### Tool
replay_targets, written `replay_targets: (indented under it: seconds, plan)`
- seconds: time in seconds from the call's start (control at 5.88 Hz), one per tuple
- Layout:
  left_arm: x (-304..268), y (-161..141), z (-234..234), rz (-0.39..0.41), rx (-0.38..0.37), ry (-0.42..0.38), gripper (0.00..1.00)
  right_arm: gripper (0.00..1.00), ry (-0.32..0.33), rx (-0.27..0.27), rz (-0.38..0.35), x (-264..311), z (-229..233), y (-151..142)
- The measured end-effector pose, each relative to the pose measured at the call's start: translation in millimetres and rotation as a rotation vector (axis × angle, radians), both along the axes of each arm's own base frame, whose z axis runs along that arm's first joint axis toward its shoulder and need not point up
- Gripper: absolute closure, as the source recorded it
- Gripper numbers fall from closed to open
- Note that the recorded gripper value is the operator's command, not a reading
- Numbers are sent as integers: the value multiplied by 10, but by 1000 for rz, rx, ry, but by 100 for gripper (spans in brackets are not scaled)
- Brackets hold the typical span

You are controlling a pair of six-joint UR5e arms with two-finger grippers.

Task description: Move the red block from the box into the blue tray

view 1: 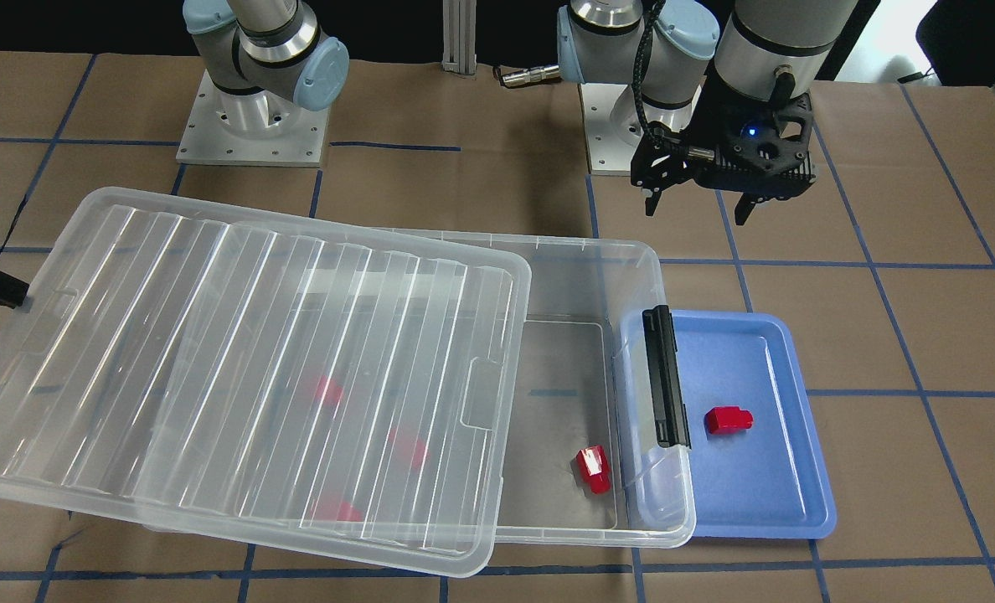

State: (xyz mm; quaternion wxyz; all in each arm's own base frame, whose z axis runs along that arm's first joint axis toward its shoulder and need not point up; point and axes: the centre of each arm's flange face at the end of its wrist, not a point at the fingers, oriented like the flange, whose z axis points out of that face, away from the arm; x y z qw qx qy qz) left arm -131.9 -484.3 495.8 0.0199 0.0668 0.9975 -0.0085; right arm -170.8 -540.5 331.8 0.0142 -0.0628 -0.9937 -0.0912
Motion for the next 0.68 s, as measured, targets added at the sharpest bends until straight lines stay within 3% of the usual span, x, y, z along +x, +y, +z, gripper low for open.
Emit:
replay_targets:
  seconds: [0.17, 0.68]
  plan:
    - [1, 9, 3, 5, 1, 1, 2, 0, -6, 0, 50, 36, -20, -22]
    - [-2, 12, -5, 5, 4, 5, 2, 0, 11, -66, 177, 5, -71, -165]
